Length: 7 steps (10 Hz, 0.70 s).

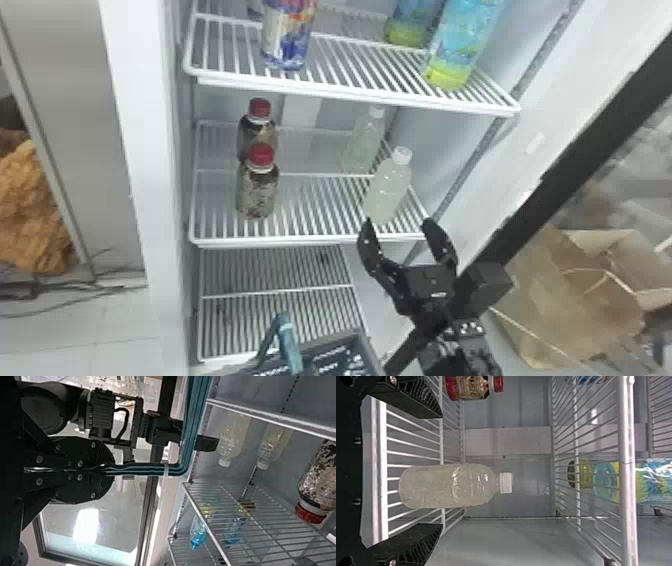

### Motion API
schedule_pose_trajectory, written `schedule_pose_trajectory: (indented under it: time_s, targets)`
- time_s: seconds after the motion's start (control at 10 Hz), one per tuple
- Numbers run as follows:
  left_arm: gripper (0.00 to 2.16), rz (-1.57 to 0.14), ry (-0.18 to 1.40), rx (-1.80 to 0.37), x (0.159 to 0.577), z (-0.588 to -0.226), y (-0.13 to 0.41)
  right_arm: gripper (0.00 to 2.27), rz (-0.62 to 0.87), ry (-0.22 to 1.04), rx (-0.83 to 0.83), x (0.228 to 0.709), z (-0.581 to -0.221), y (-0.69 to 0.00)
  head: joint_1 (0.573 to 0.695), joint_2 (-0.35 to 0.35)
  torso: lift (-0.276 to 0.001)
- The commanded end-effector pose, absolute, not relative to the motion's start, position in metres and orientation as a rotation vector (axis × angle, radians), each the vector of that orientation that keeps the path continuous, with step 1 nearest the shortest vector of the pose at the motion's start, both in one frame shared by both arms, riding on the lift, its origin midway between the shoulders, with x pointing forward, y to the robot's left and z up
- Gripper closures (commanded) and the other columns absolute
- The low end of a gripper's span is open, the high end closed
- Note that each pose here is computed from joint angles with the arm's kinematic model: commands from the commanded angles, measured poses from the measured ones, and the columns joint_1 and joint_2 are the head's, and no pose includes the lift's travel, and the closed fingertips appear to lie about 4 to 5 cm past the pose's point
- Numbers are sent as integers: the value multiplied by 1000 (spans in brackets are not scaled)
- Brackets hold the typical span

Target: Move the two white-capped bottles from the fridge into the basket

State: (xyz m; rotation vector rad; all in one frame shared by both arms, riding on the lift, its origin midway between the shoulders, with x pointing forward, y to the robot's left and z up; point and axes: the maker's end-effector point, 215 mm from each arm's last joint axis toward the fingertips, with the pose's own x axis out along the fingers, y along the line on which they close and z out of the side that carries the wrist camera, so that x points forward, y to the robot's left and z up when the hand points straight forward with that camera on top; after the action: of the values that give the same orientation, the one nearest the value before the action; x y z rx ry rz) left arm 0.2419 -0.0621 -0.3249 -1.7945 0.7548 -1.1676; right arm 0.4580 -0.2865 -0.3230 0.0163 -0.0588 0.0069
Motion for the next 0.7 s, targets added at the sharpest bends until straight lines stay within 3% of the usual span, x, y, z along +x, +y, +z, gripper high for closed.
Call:
schedule_pose_trajectory:
  time_s: [0.0, 0.6]
  targets:
    - [1119, -1167, 754, -1794, 242, -325, -62, 56, 10, -56, 13, 468, -326, -288, 695, -350, -260]
    - [1119, -1167, 754, -1794, 242, -325, -62, 58, 8, -61, -12, 500, -331, -294, 695, -350, -260]
